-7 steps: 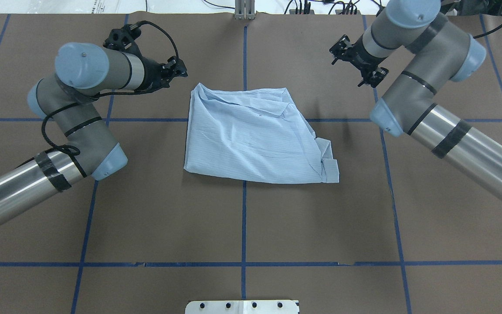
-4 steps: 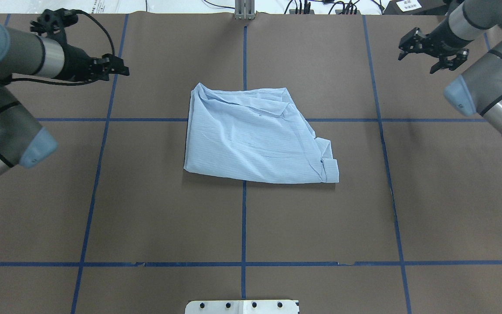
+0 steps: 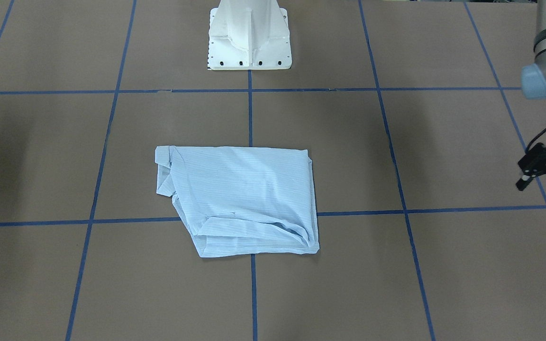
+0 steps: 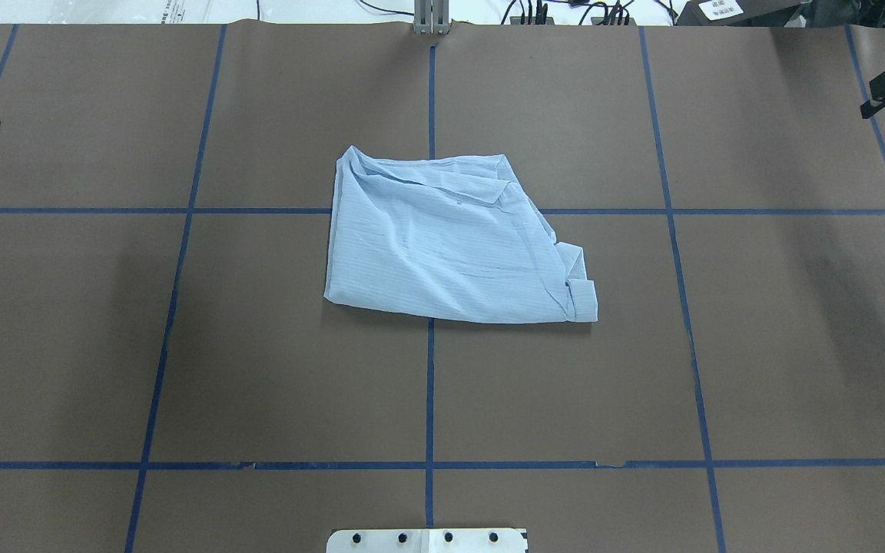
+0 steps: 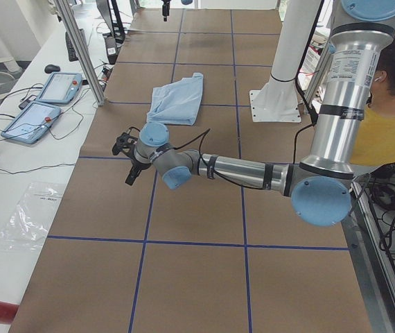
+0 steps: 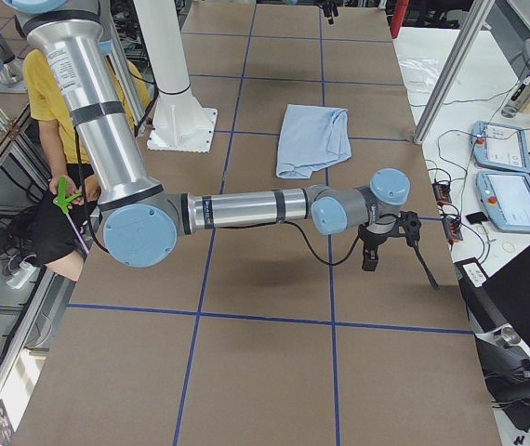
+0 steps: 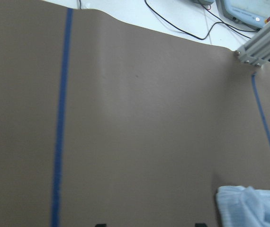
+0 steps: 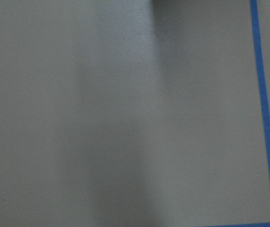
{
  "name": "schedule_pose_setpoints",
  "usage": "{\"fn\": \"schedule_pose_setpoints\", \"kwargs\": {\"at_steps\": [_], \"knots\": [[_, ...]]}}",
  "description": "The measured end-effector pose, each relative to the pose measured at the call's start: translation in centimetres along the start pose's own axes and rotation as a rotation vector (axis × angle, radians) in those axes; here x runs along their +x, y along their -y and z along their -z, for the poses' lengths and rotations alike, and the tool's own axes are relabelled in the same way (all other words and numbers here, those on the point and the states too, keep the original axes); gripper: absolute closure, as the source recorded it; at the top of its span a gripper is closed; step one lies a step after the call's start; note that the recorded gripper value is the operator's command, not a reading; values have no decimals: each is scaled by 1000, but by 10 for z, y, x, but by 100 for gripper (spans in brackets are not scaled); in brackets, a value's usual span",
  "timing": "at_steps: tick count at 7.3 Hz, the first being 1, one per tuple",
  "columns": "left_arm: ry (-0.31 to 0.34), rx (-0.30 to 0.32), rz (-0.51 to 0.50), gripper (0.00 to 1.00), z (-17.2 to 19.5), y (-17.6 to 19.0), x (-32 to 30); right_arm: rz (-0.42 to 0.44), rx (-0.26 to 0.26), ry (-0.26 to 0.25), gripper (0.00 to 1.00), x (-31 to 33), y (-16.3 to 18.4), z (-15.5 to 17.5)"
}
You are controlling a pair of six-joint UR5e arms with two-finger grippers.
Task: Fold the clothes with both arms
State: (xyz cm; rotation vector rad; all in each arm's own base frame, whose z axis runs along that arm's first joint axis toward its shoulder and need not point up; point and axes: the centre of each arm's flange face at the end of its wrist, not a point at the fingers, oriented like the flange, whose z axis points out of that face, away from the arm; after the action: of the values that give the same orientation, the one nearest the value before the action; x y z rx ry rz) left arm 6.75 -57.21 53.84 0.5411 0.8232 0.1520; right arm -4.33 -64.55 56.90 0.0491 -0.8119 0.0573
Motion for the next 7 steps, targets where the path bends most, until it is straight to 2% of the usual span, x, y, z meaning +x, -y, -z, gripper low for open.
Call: {"fn": "schedule_pose_setpoints", "kwargs": {"at_steps": [2, 3, 5, 7], "knots": [[63, -102, -119, 0, 39, -17, -69, 45, -41, -14, 0, 38, -11, 10], [74, -132, -142, 0, 55, -23, -84, 36, -39, -15, 0, 55, -22, 16], [77, -174, -106, 0, 86, -20, -79, 26, -39, -17, 0, 68, -41, 19], [74, -191, -80, 0, 104, -18, -64, 33, -72, -21, 0, 54, -47, 12]]}}
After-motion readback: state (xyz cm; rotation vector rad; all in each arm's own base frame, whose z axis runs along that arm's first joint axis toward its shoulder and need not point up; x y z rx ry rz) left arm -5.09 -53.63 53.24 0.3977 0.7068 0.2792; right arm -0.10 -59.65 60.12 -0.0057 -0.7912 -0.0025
